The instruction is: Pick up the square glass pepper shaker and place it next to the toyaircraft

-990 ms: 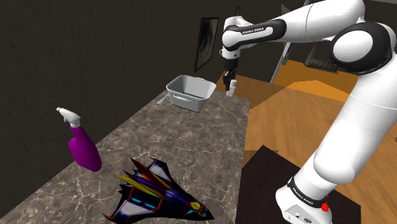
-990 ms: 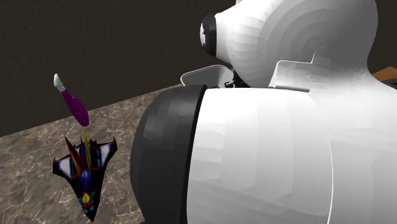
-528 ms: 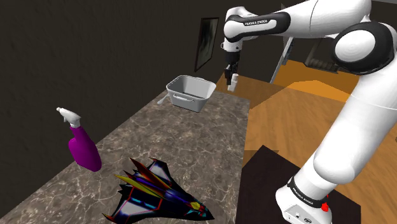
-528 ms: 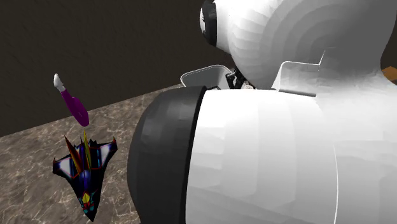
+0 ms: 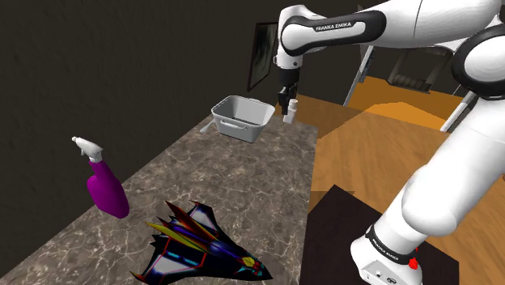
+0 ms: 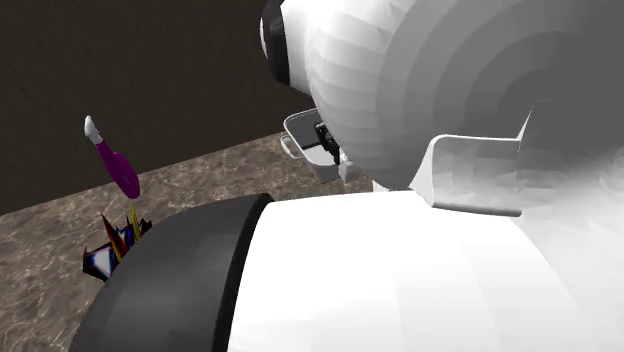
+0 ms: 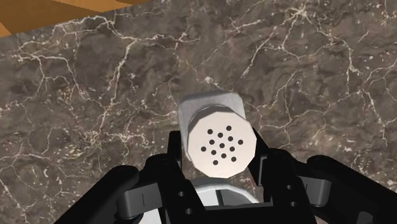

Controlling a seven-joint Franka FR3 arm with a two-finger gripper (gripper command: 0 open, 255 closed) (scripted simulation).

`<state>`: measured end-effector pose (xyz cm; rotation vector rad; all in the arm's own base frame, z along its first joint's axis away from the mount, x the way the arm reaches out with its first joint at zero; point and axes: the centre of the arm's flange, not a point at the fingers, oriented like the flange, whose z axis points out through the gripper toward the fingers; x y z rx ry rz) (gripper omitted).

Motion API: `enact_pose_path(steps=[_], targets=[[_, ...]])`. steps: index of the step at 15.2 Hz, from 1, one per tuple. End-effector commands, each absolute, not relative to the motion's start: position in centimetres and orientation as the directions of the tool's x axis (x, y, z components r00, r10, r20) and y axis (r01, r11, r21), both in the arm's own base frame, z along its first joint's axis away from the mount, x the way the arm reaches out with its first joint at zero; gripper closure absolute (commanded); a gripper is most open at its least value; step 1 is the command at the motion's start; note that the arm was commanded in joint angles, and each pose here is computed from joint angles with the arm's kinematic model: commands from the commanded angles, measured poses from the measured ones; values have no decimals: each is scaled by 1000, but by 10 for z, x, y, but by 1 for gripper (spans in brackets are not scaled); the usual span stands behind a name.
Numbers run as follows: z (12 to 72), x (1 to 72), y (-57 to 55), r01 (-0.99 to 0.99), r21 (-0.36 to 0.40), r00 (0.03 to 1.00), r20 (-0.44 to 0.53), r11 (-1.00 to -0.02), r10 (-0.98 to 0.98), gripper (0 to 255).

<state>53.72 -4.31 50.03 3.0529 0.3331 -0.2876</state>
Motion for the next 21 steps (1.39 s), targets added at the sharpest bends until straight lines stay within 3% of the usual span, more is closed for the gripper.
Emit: enact_pose_path(steps=[1,21], targets=[[500,531,-19,218,37,960,-191,-975,207,255],[500,457,234,218,37,960,-191,-975,207,255]])
